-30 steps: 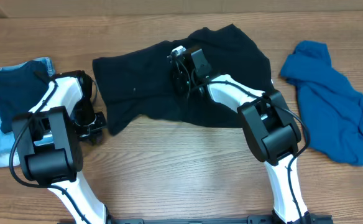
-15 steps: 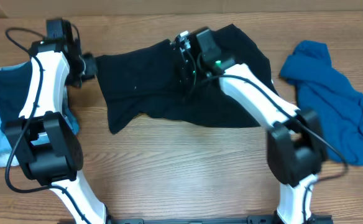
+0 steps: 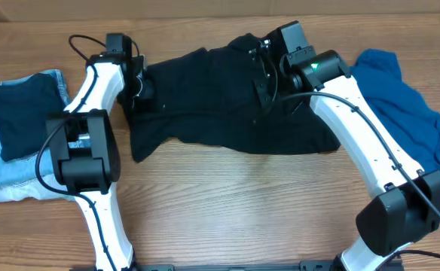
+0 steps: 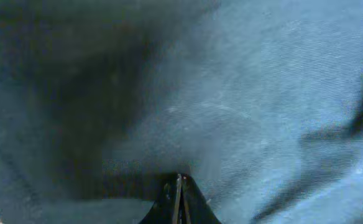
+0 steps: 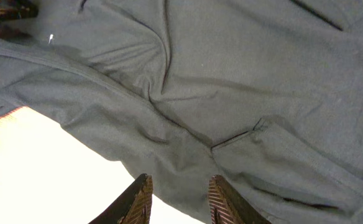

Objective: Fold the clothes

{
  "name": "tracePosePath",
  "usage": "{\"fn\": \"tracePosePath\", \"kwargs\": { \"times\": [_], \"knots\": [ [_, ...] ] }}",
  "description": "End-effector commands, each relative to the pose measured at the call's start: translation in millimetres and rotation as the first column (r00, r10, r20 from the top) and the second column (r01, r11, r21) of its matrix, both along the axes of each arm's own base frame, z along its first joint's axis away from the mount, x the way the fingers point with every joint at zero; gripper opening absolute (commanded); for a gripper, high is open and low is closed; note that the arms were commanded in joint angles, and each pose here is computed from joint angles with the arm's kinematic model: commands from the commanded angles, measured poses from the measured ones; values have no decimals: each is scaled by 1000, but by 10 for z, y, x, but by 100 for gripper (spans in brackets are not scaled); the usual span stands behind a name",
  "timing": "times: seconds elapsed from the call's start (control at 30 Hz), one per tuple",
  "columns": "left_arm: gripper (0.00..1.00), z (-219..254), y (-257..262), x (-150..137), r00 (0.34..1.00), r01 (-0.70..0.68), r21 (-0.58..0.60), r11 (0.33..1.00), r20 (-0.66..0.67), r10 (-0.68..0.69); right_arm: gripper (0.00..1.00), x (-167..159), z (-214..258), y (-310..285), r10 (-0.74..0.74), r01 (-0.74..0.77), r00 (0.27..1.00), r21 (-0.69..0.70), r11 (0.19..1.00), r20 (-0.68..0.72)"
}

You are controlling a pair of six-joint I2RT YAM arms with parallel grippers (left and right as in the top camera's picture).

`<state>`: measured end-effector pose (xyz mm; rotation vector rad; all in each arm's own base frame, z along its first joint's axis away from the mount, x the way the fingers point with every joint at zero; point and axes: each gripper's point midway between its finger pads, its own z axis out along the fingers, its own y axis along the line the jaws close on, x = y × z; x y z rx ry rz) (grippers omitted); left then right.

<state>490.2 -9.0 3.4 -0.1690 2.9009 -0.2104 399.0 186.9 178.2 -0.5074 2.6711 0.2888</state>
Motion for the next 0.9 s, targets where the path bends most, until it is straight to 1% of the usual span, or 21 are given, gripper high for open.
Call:
{"fn": "tracePosePath", "kwargs": {
  "times": [0.0,0.17,0.3,0.4,0.5,0.53,0.57,0.7,0.77,0.87],
  "knots": [
    [4,-340,313,-73,998,-13,172,985,-61,24,34,18,55,-12,-31,31,1000,14,999,5],
    [5,-577,564,55,997,-66,253,965,-23,74,34,17,54,-15,-58,58,998,23,998,-4],
    [7,-458,617,317,994,-98,249,963,78,81,35,42,59,-36,-132,133,991,46,990,-18],
    [8,-390,626,414,990,-107,250,962,112,81,35,57,50,-90,-212,213,977,45,976,-30],
    [9,-383,703,400,990,-120,263,957,109,94,35,96,27,-289,-339,339,941,-13,941,-10],
    [9,-393,730,369,990,-122,262,957,97,100,40,119,27,-365,-386,386,922,-26,922,1],
    [8,-404,756,332,991,-124,263,957,83,105,42,145,31,-424,-410,410,912,-29,911,8],
    [8,-423,912,244,990,-143,272,952,55,133,43,232,30,-672,-498,497,867,-11,867,-1],
    [8,-433,902,239,989,-143,235,961,51,135,43,276,-10,-873,-539,538,843,-20,843,-10],
    [8,-431,881,256,990,-141,225,964,57,132,42,298,-206,-1116,-581,579,812,-48,814,-60]
  ]
}}
